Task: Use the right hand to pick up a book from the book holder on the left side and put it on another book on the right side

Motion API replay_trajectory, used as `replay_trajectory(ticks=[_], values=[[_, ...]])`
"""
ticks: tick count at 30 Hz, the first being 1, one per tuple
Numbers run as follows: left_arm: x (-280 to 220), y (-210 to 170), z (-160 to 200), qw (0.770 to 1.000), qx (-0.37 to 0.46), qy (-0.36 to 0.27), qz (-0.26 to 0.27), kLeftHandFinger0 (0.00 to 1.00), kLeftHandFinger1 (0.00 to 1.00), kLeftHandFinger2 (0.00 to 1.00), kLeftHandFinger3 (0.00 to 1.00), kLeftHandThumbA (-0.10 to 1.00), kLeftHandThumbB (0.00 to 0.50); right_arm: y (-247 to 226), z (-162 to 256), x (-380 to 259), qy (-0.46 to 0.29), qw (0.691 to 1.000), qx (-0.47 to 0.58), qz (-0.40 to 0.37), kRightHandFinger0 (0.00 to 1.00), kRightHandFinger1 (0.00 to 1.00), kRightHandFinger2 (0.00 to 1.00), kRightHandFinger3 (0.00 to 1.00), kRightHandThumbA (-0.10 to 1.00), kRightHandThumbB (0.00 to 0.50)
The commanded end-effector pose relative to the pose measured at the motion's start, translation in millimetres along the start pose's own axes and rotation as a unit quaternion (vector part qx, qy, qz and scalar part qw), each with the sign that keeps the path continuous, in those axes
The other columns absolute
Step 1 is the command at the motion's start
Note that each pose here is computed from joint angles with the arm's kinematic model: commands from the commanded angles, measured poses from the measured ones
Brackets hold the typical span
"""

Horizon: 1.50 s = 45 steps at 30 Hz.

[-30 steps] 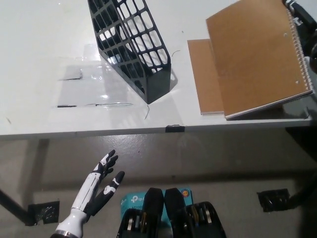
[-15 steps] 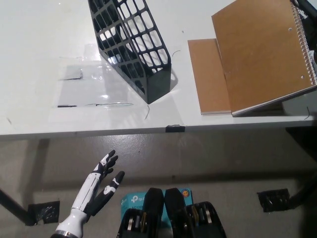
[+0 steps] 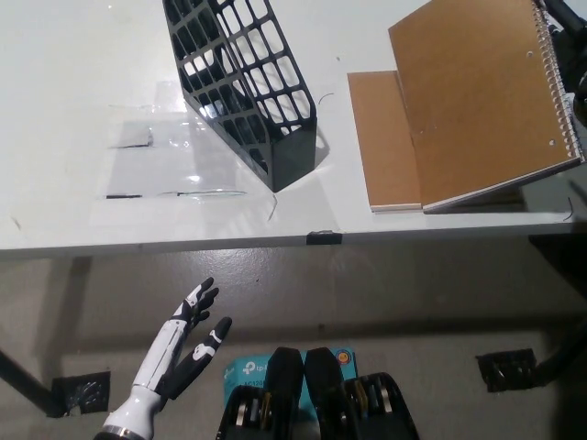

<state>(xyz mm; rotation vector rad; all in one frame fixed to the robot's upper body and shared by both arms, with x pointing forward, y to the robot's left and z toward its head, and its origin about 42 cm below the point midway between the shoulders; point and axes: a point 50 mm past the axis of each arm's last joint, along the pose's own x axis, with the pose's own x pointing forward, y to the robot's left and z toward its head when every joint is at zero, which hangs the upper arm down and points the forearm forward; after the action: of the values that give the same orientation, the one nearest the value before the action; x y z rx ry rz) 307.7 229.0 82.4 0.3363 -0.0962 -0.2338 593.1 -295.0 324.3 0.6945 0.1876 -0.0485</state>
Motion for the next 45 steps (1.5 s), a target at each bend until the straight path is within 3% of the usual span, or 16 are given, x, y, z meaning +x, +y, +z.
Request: replay_trajectory(ticks=[1, 5, 6, 7, 9, 13, 17, 19, 20, 21, 22, 23, 24, 39, 43, 45], values=[[5.0, 6.4, 9.3, 1.000, 0.014, -0.019, 0.003, 1.00, 1.00, 1.00, 1.00, 0.80, 0.175, 36.7, 38.1, -2.3, -0.076, 0.994, -0.026, 0.074, 1.00, 1.00, 1.00, 1.00, 0.32, 0.145], [5.2, 6.9, 9.9, 1.000, 0.011, -0.024, 0.004, 1.00, 1.00, 1.00, 1.00, 0.80, 0.180, 31.2, 35.8, -2.3, -0.079, 0.994, -0.029, 0.070, 1.00, 1.00, 1.00, 1.00, 0.41, 0.116], [5.3, 7.0, 9.9, 1.000, 0.010, -0.024, 0.005, 1.00, 1.00, 1.00, 1.00, 0.80, 0.180, 31.4, 36.2, -2.4, -0.080, 0.994, -0.030, 0.071, 1.00, 1.00, 1.00, 1.00, 0.42, 0.118], [5.8, 7.5, 9.9, 1.000, 0.010, -0.025, 0.005, 1.00, 1.00, 1.00, 1.00, 0.79, 0.182, 29.0, 36.6, -2.7, -0.082, 0.994, -0.027, 0.072, 1.00, 1.00, 1.00, 1.00, 0.42, 0.159], [6.7, 7.3, 9.9, 1.000, 0.008, -0.025, 0.005, 1.00, 1.00, 1.00, 1.00, 0.79, 0.183, 27.2, 37.7, -2.9, -0.088, 0.994, -0.033, 0.064, 1.00, 1.00, 1.00, 1.00, 0.45, 0.155], [5.4, 6.9, 8.8, 1.000, 0.006, -0.025, 0.007, 1.00, 1.00, 1.00, 1.00, 0.79, 0.190, 21.6, 38.2, -3.3, -0.095, 0.993, -0.040, 0.052, 1.00, 1.00, 1.00, 1.00, 0.59, 0.110], [5.5, 5.8, 7.8, 1.000, 0.006, -0.018, 0.007, 1.00, 1.00, 1.00, 1.00, 0.79, 0.194, 16.7, 39.6, -3.9, -0.105, 0.993, -0.031, 0.046, 1.00, 1.00, 1.00, 1.00, 0.58, 0.141], [5.9, 5.9, 7.9, 1.000, 0.009, -0.018, 0.006, 1.00, 1.00, 1.00, 1.00, 0.79, 0.188, 15.4, 41.0, -4.7, -0.115, 0.991, -0.035, 0.054, 1.00, 1.00, 1.00, 1.00, 0.72, 0.166], [6.1, 6.1, 8.1, 1.000, 0.009, -0.018, 0.006, 1.00, 1.00, 1.00, 1.00, 0.79, 0.188, 15.5, 41.2, -4.7, -0.115, 0.991, -0.035, 0.054, 1.00, 1.00, 1.00, 1.00, 0.73, 0.167], [6.3, 6.1, 8.6, 1.000, 0.011, -0.021, 0.006, 1.00, 1.00, 1.00, 1.00, 0.79, 0.186, 14.4, 41.7, -5.2, -0.116, 0.990, -0.047, 0.061, 1.00, 1.00, 1.00, 1.00, 0.86, 0.255], [7.5, 6.1, 8.7, 1.000, 0.014, -0.024, 0.007, 1.00, 1.00, 1.00, 1.00, 0.79, 0.181, 15.2, 43.0, -5.8, -0.119, 0.988, -0.071, 0.073, 1.00, 1.00, 1.00, 1.00, 0.99, 0.383], [8.1, 6.2, 9.2, 1.000, 0.012, -0.024, 0.006, 1.00, 1.00, 1.00, 1.00, 0.79, 0.182, 15.4, 43.4, -6.2, -0.120, 0.985, -0.090, 0.083, 1.00, 1.00, 1.00, 1.00, 1.00, 0.444], [8.7, 6.4, 9.6, 1.000, 0.010, -0.025, 0.006, 1.00, 1.00, 1.00, 1.00, 0.79, 0.181, 15.9, 43.9, -6.6, -0.121, 0.983, -0.104, 0.092, 1.00, 1.00, 1.00, 1.00, 1.00, 0.452], [12.1, 8.5, 12.6, 0.999, 0.013, -0.031, 0.003, 0.99, 1.00, 1.00, 1.00, 0.77, 0.167, 40.9, 61.1, -11.9, -0.175, 0.962, -0.147, 0.150, 1.00, 1.00, 1.00, 1.00, 1.00, 0.408], [18.5, 13.5, 16.4, 0.999, 0.017, -0.035, 0.007, 1.00, 1.00, 1.00, 1.00, 0.78, 0.176, 57.1, 88.7, -25.8, -0.235, 0.937, -0.175, 0.189, 1.00, 1.00, 1.00, 1.00, 1.00, 0.437], [25.8, 17.5, 19.7, 0.999, 0.017, -0.043, 0.009, 1.00, 1.00, 1.00, 1.00, 0.84, 0.186, 72.7, 103.5, -44.4, -0.274, 0.916, -0.196, 0.218, 1.00, 1.00, 1.00, 1.00, 1.00, 0.410]])
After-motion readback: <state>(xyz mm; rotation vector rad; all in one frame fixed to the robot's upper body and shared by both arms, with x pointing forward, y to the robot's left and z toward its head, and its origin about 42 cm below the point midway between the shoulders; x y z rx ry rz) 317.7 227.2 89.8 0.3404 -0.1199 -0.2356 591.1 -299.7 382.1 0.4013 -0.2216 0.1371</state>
